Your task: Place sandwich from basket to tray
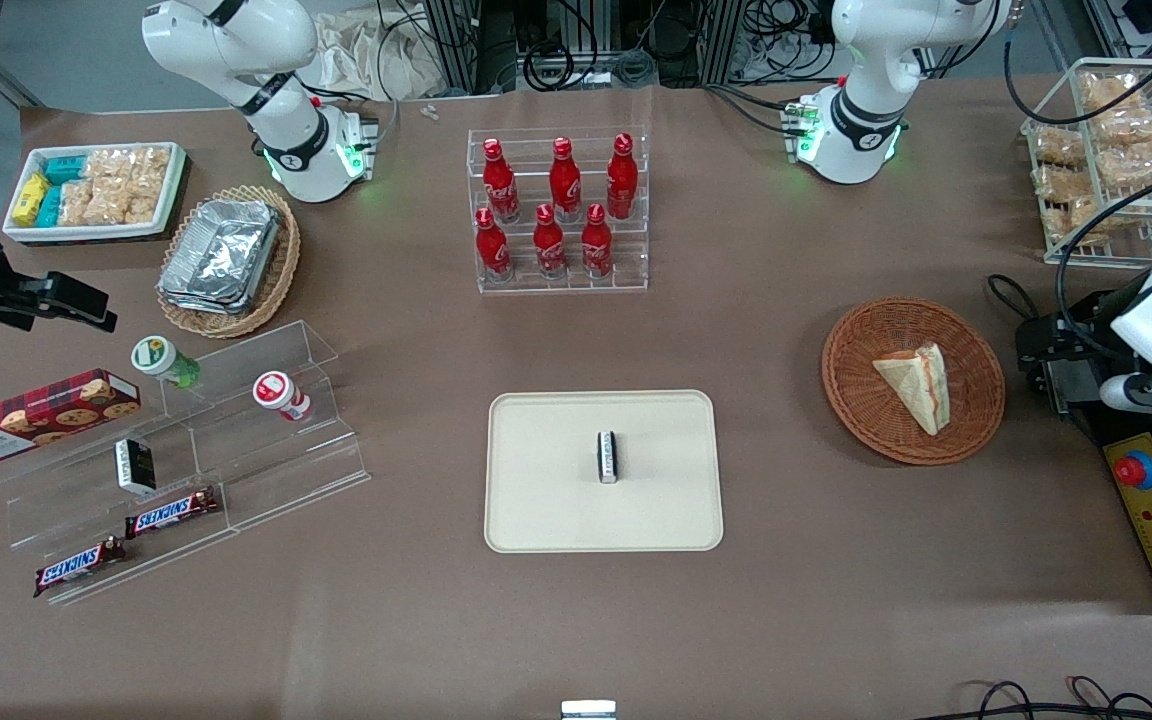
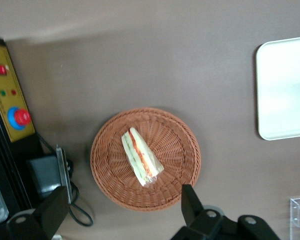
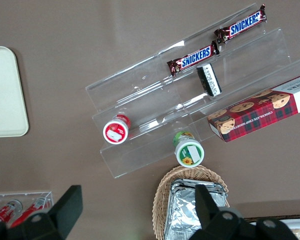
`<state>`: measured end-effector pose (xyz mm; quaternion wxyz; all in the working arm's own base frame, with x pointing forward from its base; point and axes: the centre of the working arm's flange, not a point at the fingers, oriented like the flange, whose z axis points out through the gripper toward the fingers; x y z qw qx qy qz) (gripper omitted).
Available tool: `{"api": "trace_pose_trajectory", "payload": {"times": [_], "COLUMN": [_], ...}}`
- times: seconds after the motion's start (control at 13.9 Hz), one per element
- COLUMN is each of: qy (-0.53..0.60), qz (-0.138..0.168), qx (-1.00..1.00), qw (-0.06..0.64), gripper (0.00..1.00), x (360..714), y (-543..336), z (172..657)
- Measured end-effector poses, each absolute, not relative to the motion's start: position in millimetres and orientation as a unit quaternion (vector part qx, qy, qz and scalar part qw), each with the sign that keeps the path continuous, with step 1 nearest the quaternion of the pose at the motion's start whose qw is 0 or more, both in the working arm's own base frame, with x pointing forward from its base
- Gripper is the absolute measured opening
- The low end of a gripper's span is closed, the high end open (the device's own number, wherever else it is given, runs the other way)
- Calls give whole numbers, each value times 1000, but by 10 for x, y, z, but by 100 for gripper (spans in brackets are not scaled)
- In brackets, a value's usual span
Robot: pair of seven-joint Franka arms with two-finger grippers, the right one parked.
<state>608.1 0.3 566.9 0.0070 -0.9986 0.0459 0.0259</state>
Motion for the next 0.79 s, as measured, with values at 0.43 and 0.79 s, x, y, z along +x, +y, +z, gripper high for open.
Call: {"api": "trace_pose_trajectory", "payload": {"times": [0.43, 0.79], "qy": [-63, -210], "qz": [31, -19], "qx": [-997, -978], "qw": [8, 4], "gripper": [100, 100], "x": [5838, 5326], "y": [163, 105], "z": [5018, 3959]}}
